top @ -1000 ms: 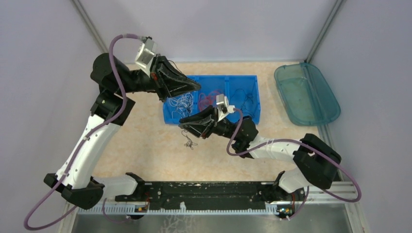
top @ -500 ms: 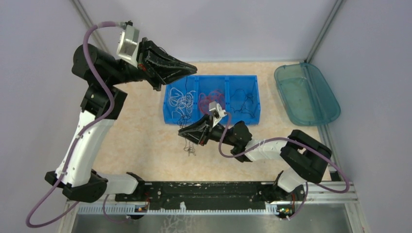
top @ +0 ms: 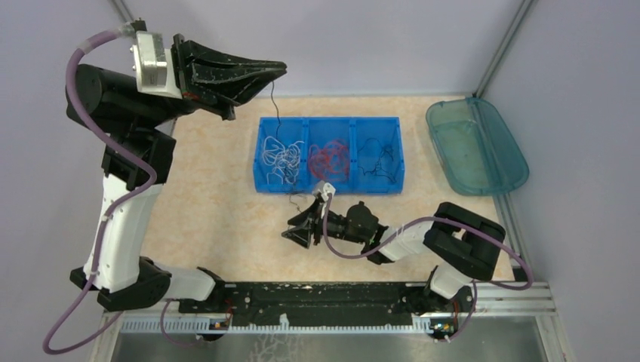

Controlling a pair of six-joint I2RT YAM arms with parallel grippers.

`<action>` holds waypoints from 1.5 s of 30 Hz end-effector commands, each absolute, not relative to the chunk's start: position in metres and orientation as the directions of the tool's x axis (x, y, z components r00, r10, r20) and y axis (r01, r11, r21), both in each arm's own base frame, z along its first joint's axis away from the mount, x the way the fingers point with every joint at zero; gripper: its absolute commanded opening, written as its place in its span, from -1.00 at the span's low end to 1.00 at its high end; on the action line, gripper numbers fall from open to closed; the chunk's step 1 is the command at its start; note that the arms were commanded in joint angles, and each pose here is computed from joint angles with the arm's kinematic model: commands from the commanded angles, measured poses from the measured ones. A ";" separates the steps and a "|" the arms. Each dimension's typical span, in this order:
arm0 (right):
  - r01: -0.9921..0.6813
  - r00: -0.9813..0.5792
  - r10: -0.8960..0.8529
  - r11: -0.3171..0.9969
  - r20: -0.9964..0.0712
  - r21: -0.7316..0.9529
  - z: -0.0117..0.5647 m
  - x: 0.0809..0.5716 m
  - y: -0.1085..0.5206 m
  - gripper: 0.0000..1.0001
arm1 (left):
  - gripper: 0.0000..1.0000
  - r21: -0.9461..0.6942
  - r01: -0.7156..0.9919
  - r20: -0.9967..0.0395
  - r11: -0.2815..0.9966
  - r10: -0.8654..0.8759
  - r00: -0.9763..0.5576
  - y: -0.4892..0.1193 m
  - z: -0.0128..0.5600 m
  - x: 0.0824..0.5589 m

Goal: Untangle the cables
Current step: Untie the cable.

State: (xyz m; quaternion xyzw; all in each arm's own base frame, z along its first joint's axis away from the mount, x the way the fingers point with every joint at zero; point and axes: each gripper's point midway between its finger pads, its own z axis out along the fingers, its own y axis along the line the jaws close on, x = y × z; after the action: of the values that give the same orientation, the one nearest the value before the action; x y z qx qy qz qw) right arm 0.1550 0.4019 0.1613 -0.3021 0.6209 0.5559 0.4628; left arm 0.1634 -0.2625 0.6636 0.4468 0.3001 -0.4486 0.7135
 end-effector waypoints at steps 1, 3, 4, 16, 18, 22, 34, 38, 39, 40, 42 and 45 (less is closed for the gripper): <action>-0.917 -0.283 0.239 0.217 -0.929 0.335 0.202 0.156 0.390 0.13 | -1.00 0.404 0.882 -0.809 0.244 -0.355 0.469 -0.256 0.666 0.162; -0.928 -0.237 0.251 0.226 -0.939 0.295 0.229 0.156 0.384 0.30 | -1.00 0.396 0.887 -0.822 0.239 -0.338 0.458 -0.257 0.654 0.163; -0.935 -0.219 0.231 0.227 -0.948 0.272 0.236 0.153 0.380 0.40 | -1.00 0.392 0.889 -0.829 0.236 -0.330 0.452 -0.257 0.648 0.163; -0.989 -0.027 0.278 0.135 -0.960 0.067 0.369 0.108 0.328 0.96 | -1.00 0.358 0.921 -0.887 0.155 -0.251 0.387 -0.264 0.597 0.162; -0.994 -0.022 0.297 0.091 -0.955 0.051 0.383 0.099 0.326 0.93 | -1.00 0.358 0.921 -0.888 0.151 -0.249 0.386 -0.265 0.595 0.162; -0.998 -0.042 0.278 0.032 -0.960 0.053 0.387 0.087 0.325 0.91 | -1.00 0.383 0.910 -0.877 0.159 -0.247 0.412 -0.264 0.597 0.162; -0.964 0.128 0.450 0.266 -0.884 -0.003 0.452 0.159 0.317 0.93 | -1.00 0.314 0.944 -0.907 0.102 -0.262 0.330 -0.266 0.594 0.154; -0.978 0.149 0.451 0.196 -0.880 -0.066 0.463 0.163 0.345 0.89 | -1.00 0.307 0.947 -0.908 0.098 -0.267 0.322 -0.267 0.595 0.154; -0.979 0.148 0.456 0.196 -0.877 -0.063 0.463 0.167 0.349 0.87 | -1.00 0.307 0.947 -0.908 0.096 -0.267 0.322 -0.267 0.595 0.153; -0.978 0.151 0.460 0.198 -0.875 -0.064 0.463 0.171 0.354 0.85 | -1.00 0.302 0.948 -0.910 0.097 -0.268 0.317 -0.267 0.594 0.154; -0.977 0.158 0.470 0.202 -0.869 -0.068 0.463 0.177 0.361 0.75 | -1.00 0.296 0.951 -0.911 0.095 -0.271 0.311 -0.267 0.595 0.154; -0.988 0.124 0.500 0.147 -0.857 -0.057 0.457 0.177 0.373 0.53 | -1.00 0.297 0.950 -0.910 0.093 -0.276 0.311 -0.267 0.598 0.153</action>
State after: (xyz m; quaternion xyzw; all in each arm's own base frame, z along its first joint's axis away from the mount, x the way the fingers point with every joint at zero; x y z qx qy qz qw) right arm 0.1877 0.3686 0.4246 -0.3445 0.4273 0.5210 0.6536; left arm 0.1612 -0.2681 0.5907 0.4796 0.3637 -0.4623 0.6512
